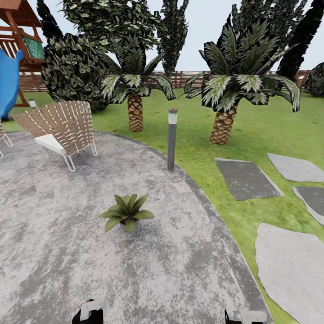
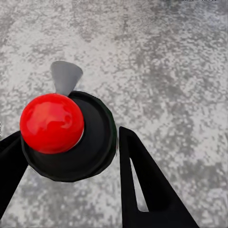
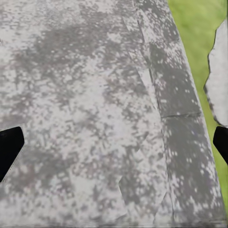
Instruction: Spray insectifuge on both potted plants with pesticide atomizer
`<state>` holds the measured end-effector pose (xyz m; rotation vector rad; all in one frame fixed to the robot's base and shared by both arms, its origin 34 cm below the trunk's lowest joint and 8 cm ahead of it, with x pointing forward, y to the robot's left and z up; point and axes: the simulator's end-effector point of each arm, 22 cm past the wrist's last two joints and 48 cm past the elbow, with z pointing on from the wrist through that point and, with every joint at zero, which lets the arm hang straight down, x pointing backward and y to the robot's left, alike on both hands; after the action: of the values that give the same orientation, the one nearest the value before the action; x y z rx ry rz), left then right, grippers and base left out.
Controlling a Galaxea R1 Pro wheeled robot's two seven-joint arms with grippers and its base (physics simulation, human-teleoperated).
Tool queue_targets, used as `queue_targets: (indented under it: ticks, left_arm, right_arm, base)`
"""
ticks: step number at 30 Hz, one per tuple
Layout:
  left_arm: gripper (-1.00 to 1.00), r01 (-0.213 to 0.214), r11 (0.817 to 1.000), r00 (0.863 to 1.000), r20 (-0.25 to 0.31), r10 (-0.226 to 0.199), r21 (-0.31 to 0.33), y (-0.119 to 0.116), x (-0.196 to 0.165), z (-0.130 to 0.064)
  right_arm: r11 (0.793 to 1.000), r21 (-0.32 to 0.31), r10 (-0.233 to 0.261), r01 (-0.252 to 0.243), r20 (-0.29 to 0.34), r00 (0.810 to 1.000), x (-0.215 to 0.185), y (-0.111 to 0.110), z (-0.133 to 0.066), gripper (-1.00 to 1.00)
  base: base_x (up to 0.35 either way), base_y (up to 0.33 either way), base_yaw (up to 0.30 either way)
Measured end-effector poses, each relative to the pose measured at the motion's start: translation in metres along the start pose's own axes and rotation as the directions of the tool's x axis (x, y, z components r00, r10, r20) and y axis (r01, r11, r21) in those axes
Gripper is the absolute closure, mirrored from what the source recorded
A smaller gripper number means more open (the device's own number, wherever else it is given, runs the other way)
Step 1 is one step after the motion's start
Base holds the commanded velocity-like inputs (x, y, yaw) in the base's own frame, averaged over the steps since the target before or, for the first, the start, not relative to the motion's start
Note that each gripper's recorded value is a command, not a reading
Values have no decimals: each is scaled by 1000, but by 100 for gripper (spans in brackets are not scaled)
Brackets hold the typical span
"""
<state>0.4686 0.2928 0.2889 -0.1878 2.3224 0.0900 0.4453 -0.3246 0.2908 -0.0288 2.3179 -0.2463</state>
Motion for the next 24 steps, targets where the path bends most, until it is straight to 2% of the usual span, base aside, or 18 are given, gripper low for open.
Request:
queue_targets:
  ticks: [12, 24]
  left_arm:
    - [100, 0, 1000, 1000, 0, 0, 0, 0, 0, 0]
    - [100, 0, 1000, 1000, 0, 0, -1, 0, 0, 0]
  right_arm:
    - [1000, 0, 0, 0, 0, 1000, 0, 0, 0, -100]
    - [1000, 1, 0, 0, 1, 1000, 0, 0, 0, -100]
  base:
    - [1, 304, -219]
    - [0, 305, -11]
